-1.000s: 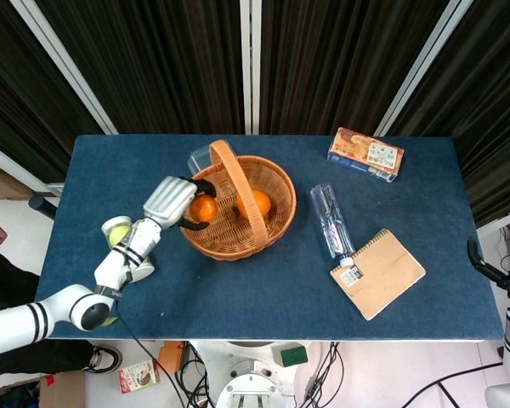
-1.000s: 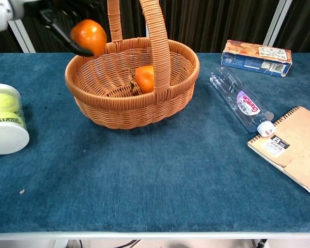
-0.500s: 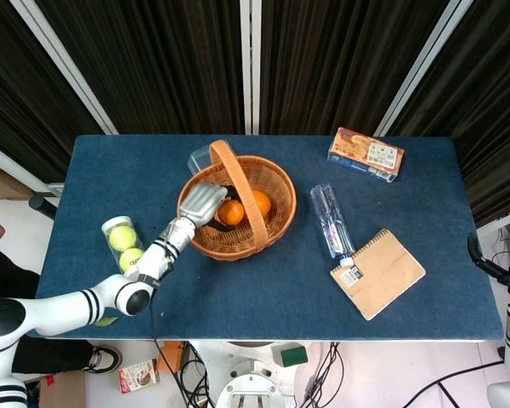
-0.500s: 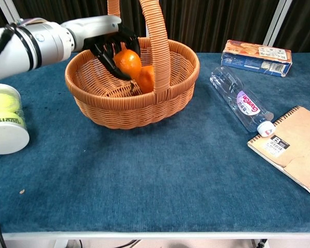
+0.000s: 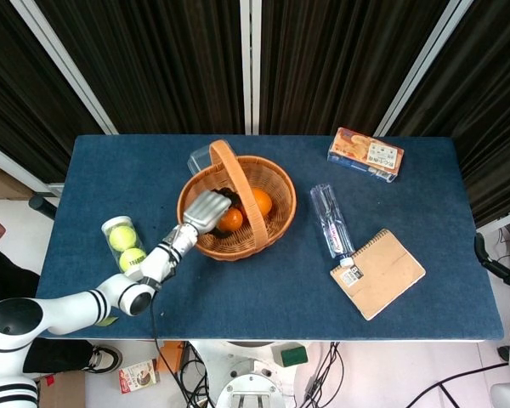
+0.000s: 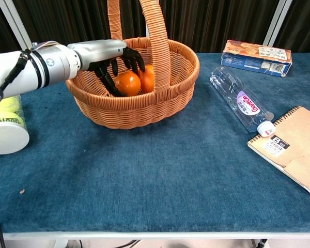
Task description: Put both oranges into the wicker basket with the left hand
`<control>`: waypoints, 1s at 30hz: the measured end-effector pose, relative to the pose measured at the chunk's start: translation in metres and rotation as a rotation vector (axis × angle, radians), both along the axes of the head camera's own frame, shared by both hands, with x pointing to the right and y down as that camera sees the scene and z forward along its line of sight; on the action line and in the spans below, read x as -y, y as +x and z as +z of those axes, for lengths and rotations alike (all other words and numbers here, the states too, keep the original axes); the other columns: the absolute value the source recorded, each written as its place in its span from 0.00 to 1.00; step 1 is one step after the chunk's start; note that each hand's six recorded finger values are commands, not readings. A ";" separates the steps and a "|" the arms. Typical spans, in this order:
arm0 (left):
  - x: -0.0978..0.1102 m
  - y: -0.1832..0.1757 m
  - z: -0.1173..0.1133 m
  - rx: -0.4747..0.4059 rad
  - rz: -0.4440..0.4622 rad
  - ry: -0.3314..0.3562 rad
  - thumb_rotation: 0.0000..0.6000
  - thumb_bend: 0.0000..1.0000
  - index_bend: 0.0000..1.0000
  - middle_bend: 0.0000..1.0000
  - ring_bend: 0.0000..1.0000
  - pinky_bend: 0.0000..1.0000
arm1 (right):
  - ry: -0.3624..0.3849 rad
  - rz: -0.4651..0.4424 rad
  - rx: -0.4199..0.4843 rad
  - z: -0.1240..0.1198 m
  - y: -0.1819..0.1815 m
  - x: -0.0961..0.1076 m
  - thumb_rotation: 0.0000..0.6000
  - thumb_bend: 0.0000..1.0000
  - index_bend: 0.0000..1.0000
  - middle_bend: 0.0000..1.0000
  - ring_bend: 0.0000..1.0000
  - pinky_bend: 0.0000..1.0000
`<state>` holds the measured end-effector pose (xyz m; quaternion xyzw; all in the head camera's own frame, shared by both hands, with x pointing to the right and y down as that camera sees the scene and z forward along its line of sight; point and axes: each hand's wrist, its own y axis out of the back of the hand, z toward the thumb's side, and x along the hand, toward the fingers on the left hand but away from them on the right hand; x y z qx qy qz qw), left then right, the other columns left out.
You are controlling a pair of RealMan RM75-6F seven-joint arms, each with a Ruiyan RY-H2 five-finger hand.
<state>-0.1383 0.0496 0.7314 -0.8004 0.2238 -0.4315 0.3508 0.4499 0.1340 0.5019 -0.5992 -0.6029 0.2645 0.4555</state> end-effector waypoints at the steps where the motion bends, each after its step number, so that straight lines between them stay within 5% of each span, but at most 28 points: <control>1: -0.001 -0.001 -0.001 0.001 0.005 0.001 1.00 0.17 0.16 0.17 0.12 0.29 | 0.000 0.001 -0.004 0.000 0.000 0.000 1.00 0.38 0.00 0.00 0.00 0.00; 10: -0.004 -0.018 -0.027 -0.012 0.015 0.045 1.00 0.17 0.17 0.17 0.12 0.28 | 0.005 0.000 -0.008 -0.001 -0.001 -0.001 1.00 0.38 0.00 0.00 0.00 0.00; 16: -0.015 -0.056 -0.064 0.003 0.000 0.074 1.00 0.18 0.20 0.17 0.12 0.28 | 0.012 0.003 -0.013 -0.002 0.000 -0.002 1.00 0.38 0.00 0.00 0.00 0.00; 19: -0.023 -0.093 -0.093 0.018 -0.045 0.118 1.00 0.18 0.20 0.18 0.12 0.28 | 0.006 0.009 -0.021 0.000 0.003 -0.003 1.00 0.38 0.00 0.00 0.00 0.00; 25: -0.053 -0.178 -0.134 0.071 -0.202 0.313 1.00 0.18 0.20 0.19 0.12 0.28 | -0.033 0.021 -0.069 0.012 0.009 -0.012 1.00 0.36 0.00 0.00 0.00 0.00; 30: -0.118 -0.278 -0.144 0.228 -0.364 0.408 1.00 0.14 0.19 0.15 0.03 0.24 | -0.131 0.070 -0.200 0.036 0.025 -0.032 1.00 0.29 0.00 0.00 0.00 0.00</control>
